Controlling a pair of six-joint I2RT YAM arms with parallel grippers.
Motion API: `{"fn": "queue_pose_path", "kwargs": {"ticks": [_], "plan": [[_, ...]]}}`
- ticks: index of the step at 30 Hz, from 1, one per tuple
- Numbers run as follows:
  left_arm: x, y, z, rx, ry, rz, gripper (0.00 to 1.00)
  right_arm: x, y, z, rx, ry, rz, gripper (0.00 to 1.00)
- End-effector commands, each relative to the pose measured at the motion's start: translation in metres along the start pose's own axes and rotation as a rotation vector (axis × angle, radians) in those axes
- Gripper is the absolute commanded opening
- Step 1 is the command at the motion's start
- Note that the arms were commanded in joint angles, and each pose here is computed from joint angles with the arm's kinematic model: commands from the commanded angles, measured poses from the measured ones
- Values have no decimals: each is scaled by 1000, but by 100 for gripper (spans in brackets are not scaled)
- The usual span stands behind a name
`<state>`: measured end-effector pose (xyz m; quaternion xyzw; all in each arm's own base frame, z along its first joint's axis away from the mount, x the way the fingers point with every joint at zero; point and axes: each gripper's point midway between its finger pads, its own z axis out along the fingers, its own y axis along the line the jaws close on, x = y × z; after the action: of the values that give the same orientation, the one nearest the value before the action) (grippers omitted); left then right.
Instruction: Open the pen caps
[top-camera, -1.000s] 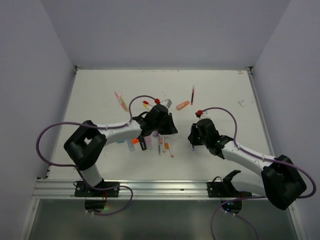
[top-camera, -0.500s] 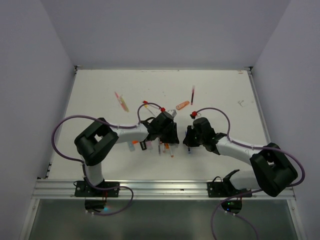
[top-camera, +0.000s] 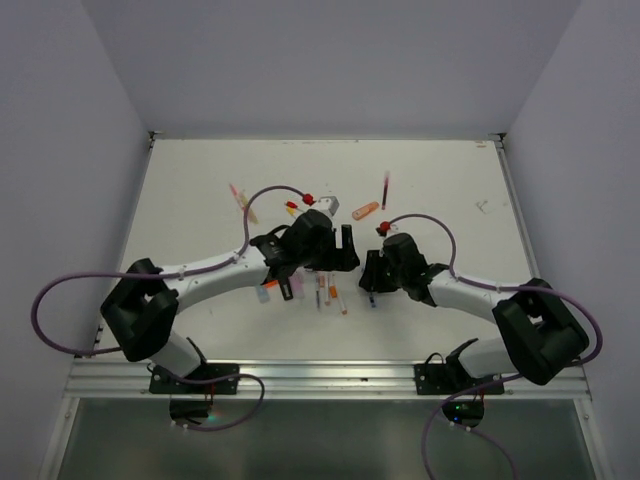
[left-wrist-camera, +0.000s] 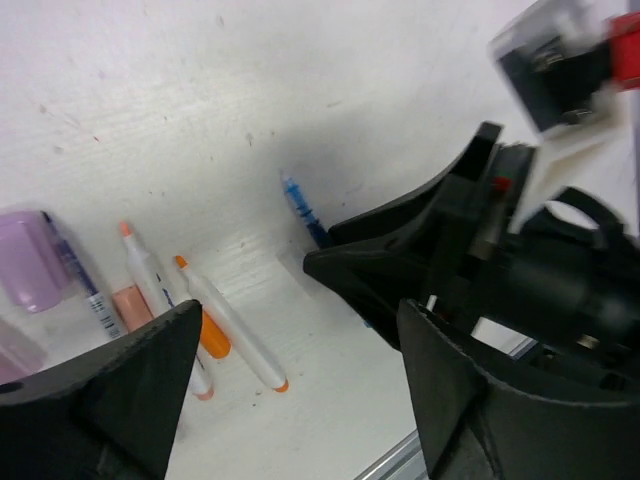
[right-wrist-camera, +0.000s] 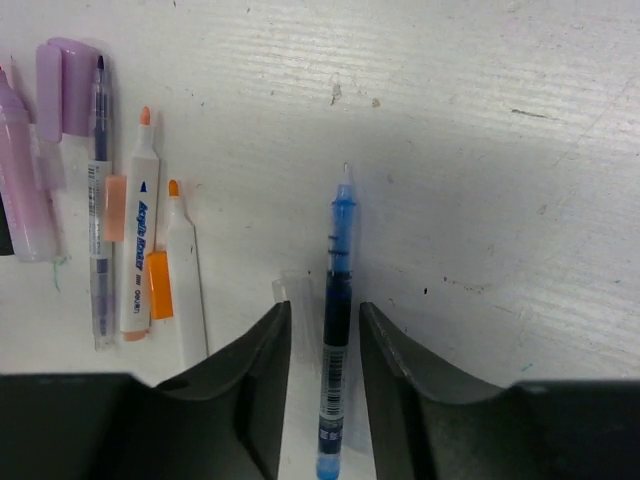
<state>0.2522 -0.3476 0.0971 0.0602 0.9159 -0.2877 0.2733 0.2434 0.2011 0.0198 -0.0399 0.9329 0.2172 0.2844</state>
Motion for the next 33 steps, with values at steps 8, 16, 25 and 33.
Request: {"fn": "queue_pose_path", "kwargs": {"ticks": [8, 16, 25, 33], "plan": [[-94, 22, -101, -91, -305, 52, 98, -46, 10, -14, 41, -113, 20, 62], [-134, 109, -159, -342, -407, 67, 100, -132, -8, -30, 280, -293, 63, 80], [-114, 157, -177, -493, -392, 161, 100, -208, -56, 5, 471, -307, 147, 68], [-94, 189, -171, -610, -365, 173, 100, -256, -84, 55, 494, -294, 171, 49]]}}
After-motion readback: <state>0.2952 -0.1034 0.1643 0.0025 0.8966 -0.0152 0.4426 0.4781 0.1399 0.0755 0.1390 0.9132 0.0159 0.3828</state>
